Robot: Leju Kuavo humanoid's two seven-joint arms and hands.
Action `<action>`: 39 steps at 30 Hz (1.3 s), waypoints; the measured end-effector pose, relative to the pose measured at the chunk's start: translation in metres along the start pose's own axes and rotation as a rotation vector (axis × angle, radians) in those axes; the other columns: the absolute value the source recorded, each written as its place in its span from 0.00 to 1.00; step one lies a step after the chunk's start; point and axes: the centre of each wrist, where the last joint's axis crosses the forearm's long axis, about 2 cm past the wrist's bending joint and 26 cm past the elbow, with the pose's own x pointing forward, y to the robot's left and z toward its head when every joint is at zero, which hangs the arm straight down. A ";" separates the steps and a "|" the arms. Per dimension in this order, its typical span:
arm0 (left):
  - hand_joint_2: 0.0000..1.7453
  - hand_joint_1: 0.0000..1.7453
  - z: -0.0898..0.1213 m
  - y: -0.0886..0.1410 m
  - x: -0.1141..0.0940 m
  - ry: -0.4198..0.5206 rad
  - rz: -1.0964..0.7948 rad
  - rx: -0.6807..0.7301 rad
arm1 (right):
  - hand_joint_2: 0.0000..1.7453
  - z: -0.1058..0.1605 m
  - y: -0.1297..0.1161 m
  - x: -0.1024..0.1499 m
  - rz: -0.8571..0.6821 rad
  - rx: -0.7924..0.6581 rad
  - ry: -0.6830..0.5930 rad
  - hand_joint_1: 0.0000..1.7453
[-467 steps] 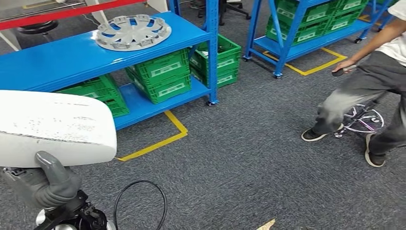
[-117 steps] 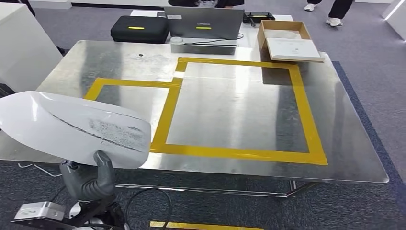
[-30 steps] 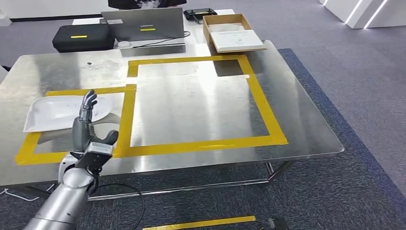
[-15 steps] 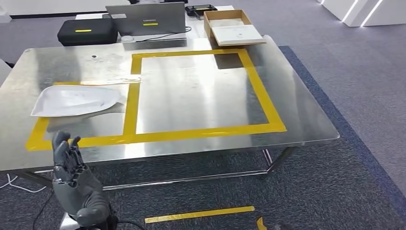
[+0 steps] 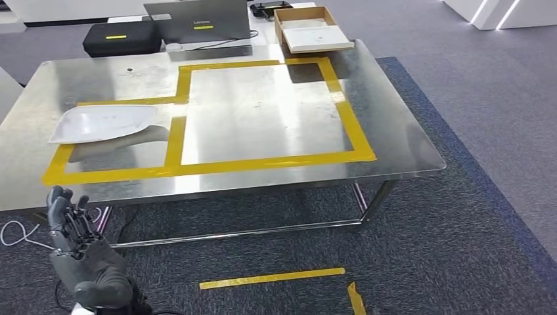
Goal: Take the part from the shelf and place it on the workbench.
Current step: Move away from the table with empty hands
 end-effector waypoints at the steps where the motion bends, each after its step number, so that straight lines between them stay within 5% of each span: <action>1: 0.00 0.00 0.004 0.002 -0.007 0.070 0.005 0.018 | 0.00 0.000 0.001 0.000 0.056 -0.009 0.024 0.00; 4: 0.00 0.00 0.027 0.013 -0.038 0.339 0.018 0.067 | 0.00 0.001 0.003 -0.003 0.199 -0.045 0.108 0.00; 8: 0.00 0.00 0.063 0.033 -0.074 0.548 -0.059 0.058 | 0.00 0.002 0.003 -0.006 0.201 -0.043 0.128 0.00; 14: 0.00 0.00 0.162 0.093 -0.141 1.015 -0.299 -0.072 | 0.00 0.001 0.004 -0.003 0.209 -0.021 0.132 0.00; 19: 0.00 0.00 0.236 0.129 -0.133 1.510 -0.252 0.016 | 0.00 0.001 0.005 -0.003 0.201 -0.024 0.145 0.00; 24: 0.00 0.00 0.272 0.123 -0.107 1.938 -0.271 0.061 | 0.00 0.001 0.005 -0.003 0.202 -0.052 0.163 0.00; 30: 0.00 0.00 0.283 0.098 -0.094 2.161 -0.229 -0.253 | 0.00 0.001 0.004 -0.003 0.172 -0.068 0.150 0.00; 34: 0.00 0.00 0.286 0.085 -0.088 2.203 -0.239 -0.456 | 0.00 0.001 0.004 -0.004 0.169 -0.079 0.163 0.00; 39: 0.00 0.00 0.285 0.079 -0.086 2.187 -0.250 -0.515 | 0.00 0.001 0.001 -0.005 0.158 -0.097 0.180 0.00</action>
